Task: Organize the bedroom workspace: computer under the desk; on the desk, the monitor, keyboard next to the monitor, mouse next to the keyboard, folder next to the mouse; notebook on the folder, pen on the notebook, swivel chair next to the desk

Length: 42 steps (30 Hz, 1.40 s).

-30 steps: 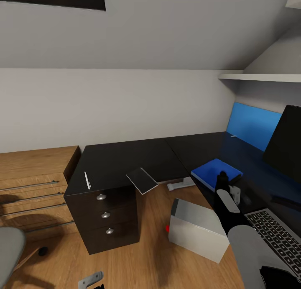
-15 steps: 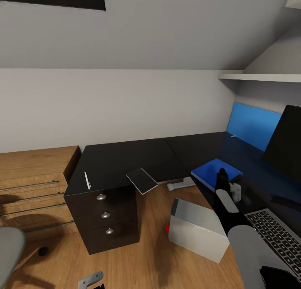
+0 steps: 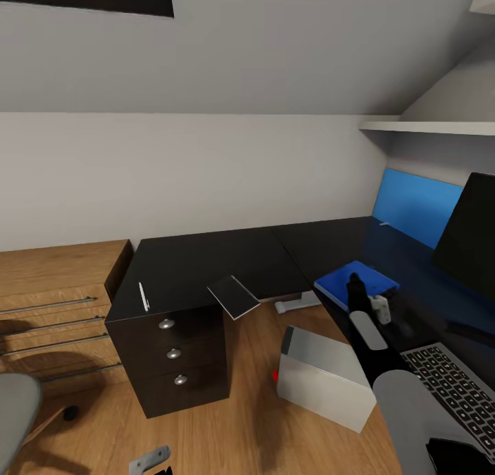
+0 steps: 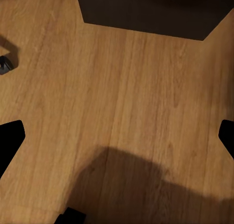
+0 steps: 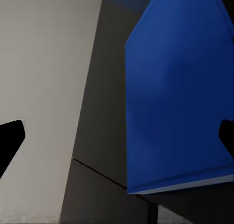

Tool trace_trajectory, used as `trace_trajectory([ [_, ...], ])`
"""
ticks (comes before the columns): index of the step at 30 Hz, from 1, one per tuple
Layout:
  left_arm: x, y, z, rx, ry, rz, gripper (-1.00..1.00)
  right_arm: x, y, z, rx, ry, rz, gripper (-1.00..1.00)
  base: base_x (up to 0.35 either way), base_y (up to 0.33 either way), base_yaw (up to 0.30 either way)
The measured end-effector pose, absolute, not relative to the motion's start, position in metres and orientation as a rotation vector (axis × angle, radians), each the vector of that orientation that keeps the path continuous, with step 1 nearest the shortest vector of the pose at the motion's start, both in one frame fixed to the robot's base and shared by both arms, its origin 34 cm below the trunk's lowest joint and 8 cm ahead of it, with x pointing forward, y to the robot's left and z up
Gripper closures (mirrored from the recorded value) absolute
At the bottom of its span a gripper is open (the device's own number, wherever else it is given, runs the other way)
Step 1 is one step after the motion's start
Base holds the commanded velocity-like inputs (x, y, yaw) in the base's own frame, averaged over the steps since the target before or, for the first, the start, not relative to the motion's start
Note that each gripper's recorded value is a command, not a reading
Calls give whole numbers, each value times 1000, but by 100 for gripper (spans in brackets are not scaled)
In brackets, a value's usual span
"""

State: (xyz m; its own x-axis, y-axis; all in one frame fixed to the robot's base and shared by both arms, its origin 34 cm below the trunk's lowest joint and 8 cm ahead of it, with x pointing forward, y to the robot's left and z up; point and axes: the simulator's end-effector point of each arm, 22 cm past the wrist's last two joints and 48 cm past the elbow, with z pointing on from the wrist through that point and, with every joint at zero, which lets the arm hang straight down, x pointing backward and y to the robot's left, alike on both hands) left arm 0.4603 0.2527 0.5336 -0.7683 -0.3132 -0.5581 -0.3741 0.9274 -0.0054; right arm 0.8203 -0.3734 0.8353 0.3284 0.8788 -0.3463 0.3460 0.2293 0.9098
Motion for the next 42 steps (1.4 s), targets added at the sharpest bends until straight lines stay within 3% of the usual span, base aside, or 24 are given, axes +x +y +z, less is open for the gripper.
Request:
trace_trajectory([
  [17,460,252,533,-490,2509,140,-100,836,-291,818,1202,1527,748,-100,0,0,0],
  [28,460,252,534,-489,2508,141,-100,787,-118,741,1100,2025,1082,-100,0,0,0],
  [42,460,253,534,-490,2507,142,-100,781,-72,754,1061,2025,1233,-100,0,0,0],
])
